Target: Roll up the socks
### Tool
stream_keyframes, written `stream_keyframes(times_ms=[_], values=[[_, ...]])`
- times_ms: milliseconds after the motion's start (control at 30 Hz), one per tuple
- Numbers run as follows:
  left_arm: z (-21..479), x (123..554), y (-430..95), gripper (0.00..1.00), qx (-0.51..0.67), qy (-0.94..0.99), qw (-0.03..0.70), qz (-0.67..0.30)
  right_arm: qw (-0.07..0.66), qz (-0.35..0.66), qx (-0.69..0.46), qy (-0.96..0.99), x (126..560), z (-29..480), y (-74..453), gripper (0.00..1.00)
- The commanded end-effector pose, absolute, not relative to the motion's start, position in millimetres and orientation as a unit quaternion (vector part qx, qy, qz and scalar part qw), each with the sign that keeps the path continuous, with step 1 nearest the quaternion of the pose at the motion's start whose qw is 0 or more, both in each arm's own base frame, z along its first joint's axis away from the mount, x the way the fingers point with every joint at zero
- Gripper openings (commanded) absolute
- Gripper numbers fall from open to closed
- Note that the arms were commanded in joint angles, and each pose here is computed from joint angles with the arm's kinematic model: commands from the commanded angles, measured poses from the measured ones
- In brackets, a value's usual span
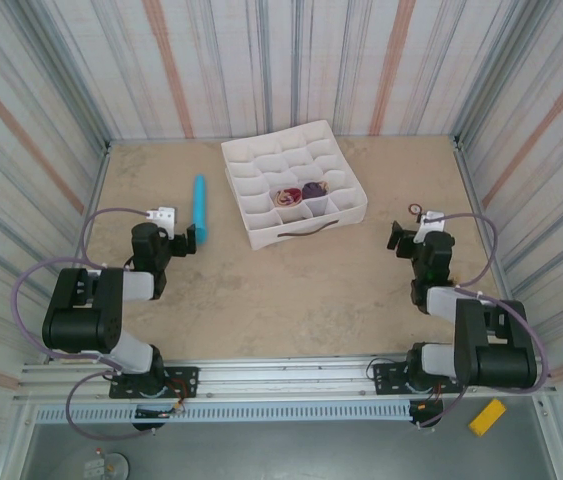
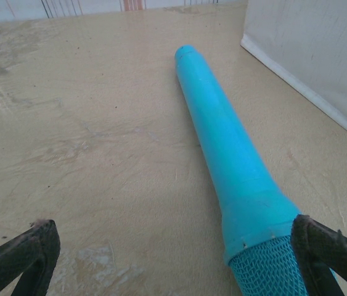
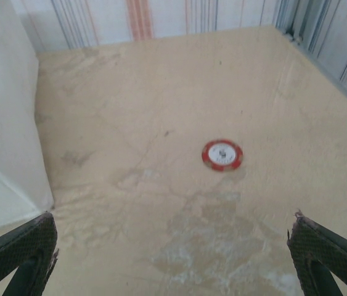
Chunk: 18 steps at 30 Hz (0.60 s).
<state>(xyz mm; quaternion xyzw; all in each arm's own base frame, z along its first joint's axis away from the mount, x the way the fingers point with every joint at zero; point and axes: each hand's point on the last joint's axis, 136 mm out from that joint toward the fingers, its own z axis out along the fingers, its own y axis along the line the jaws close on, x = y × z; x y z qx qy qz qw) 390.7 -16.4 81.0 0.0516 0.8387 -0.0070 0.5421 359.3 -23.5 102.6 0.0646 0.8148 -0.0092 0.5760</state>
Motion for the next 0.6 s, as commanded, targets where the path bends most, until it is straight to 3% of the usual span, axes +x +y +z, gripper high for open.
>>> stream_keyframes(times_ms=[0, 300, 567], values=[[91, 395, -10, 0.99, 0.039, 0.832, 0.554, 0.002, 0.600, -0.006, 0.070, 0.797, 371, 110, -21, 0.99], [91, 395, -10, 0.99, 0.039, 0.831, 0.555, 0.002, 0.543, 0.049, 0.040, 0.837, 394, 81, -11, 0.99], [91, 395, -10, 0.99, 0.039, 0.832, 0.554, 0.002, 0.556, 0.003, 0.078, 0.827, 392, 83, -25, 0.99]])
